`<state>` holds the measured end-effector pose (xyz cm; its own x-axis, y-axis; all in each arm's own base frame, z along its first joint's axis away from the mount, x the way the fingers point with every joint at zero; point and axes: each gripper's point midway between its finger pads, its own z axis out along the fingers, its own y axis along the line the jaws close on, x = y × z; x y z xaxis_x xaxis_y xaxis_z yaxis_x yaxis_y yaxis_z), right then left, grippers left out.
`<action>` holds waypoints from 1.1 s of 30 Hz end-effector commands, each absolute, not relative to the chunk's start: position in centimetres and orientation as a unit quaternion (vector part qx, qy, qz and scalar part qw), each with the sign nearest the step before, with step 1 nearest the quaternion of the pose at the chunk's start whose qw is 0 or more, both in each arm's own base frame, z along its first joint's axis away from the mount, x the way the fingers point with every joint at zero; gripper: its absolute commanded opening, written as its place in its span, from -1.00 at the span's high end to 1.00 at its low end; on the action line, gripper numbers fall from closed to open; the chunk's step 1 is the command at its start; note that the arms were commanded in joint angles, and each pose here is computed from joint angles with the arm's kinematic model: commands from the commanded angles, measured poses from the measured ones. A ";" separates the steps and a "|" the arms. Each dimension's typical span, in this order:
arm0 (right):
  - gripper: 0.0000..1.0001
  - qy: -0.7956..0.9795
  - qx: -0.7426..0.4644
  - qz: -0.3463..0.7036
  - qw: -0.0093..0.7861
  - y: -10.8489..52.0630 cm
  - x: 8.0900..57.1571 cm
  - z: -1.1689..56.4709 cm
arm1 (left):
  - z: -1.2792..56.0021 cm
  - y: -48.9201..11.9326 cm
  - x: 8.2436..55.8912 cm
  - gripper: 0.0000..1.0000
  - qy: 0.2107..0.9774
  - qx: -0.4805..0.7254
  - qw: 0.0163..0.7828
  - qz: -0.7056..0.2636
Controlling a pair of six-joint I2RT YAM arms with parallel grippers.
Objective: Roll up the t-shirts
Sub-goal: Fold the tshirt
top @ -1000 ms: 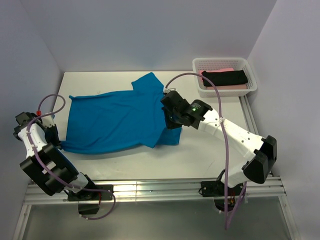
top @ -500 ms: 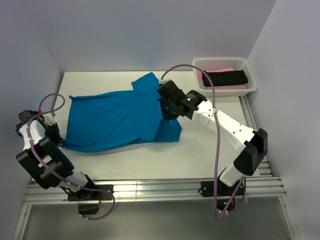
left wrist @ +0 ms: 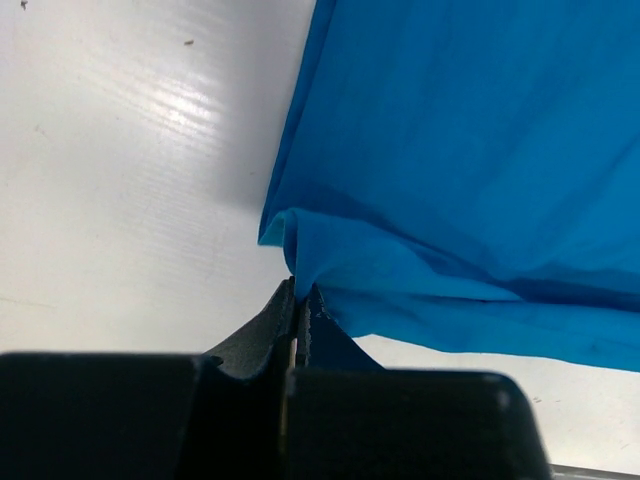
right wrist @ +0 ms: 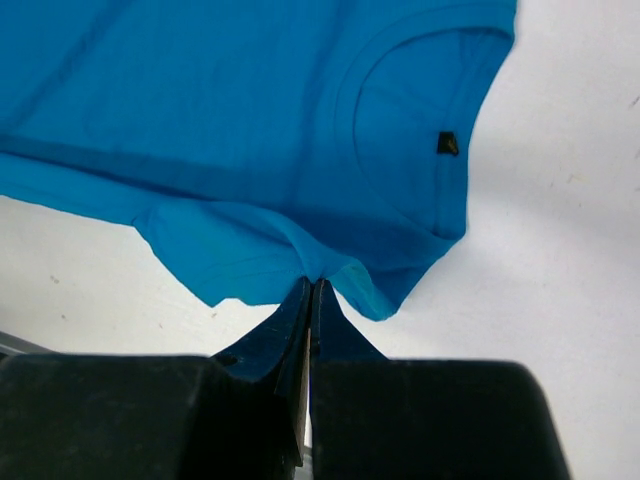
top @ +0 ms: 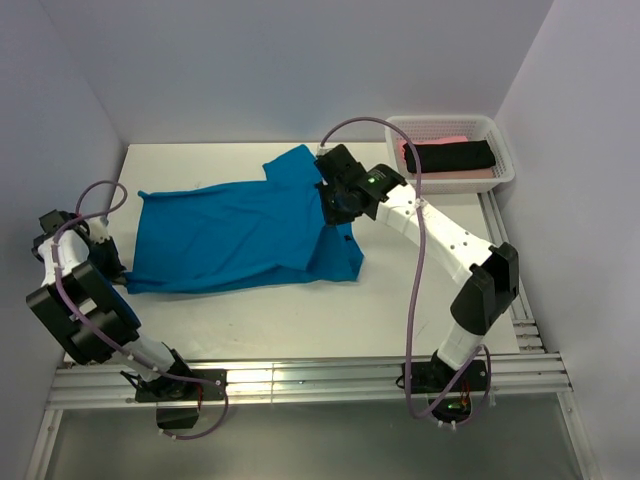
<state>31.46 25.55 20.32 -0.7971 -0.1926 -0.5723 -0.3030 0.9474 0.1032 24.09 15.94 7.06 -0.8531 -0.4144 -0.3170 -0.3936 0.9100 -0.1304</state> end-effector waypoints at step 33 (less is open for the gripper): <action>1.00 0.938 -0.130 0.115 0.300 25.8 37.4 21.2 | 8.1 17.1 28.7 0.99 0.957 -0.228 0.179 -0.022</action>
